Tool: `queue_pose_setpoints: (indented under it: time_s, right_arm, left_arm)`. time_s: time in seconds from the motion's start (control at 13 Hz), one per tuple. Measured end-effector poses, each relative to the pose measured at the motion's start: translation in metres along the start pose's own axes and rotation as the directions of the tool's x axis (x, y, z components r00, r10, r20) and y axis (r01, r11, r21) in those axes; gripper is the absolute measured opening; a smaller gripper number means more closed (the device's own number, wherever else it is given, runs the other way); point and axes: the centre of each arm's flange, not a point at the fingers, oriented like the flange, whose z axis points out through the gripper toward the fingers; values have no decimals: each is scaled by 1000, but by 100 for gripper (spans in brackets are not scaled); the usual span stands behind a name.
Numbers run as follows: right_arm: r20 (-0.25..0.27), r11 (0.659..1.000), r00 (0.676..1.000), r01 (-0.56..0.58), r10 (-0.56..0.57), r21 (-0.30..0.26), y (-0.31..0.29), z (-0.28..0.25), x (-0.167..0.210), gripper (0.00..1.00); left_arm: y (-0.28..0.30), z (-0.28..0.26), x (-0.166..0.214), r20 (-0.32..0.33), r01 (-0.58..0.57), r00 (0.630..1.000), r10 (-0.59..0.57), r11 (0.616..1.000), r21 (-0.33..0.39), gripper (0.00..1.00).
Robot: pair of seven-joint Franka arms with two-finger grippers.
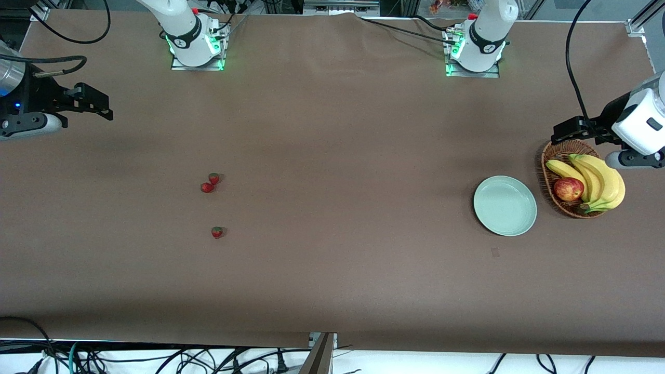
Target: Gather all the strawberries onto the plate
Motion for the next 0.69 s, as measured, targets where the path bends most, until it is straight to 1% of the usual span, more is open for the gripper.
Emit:
queue_pose_setpoints:
  time_s: [0.69]
  right_arm:
    - [7, 1000, 1000, -3, 3, -5, 5, 4, 2, 100]
  left_arm:
    - [0, 0, 0, -1, 0, 1000, 0, 1000, 0, 100]
